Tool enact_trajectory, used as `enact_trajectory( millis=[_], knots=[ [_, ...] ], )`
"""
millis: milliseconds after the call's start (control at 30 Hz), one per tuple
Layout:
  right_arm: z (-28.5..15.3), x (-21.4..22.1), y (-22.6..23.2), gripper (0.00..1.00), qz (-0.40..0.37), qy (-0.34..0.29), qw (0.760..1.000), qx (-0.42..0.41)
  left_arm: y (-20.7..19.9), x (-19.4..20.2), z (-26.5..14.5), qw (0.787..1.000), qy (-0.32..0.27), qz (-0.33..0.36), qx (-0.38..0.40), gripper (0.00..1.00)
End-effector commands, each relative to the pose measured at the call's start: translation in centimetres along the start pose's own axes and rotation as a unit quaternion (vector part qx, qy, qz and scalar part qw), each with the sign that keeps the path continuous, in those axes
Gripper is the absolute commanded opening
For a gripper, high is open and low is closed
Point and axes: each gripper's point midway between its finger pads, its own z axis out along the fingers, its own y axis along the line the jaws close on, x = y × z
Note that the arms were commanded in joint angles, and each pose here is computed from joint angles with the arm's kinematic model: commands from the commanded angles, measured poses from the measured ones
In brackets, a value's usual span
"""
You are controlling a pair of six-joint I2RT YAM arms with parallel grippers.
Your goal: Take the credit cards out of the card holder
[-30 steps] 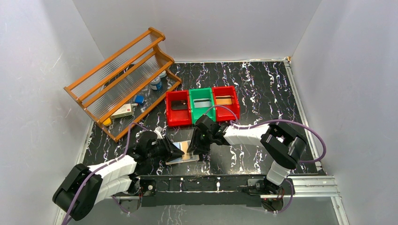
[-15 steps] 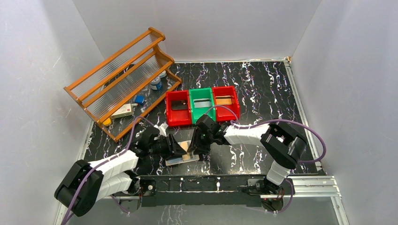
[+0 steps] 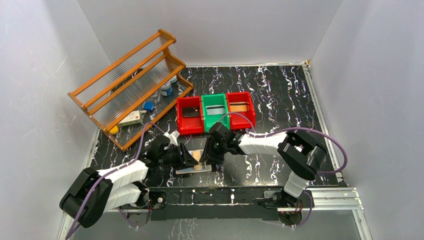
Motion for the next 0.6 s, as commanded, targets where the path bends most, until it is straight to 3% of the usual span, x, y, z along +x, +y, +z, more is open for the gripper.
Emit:
enact_trajectory(
  millis=[0, 200, 567],
  knots=[
    [1.6, 0.6, -3.1, 0.48, 0.001, 0.001, 0.999, 0.045, -2.7, -0.4, -0.1, 0.997, -0.011, 0.013, 0.070, 0.36],
    [2.1, 0.8, -3.7, 0.48, 0.004, 0.008, 0.999, 0.053, -3.4, -0.5, -0.3, 0.995, -0.020, 0.026, 0.095, 0.31],
    [2.2, 0.9, -3.9, 0.48, 0.004, 0.010, 0.998, 0.054, -4.1, 0.4, -0.4, 0.989, -0.002, 0.062, 0.135, 0.31]
  ],
)
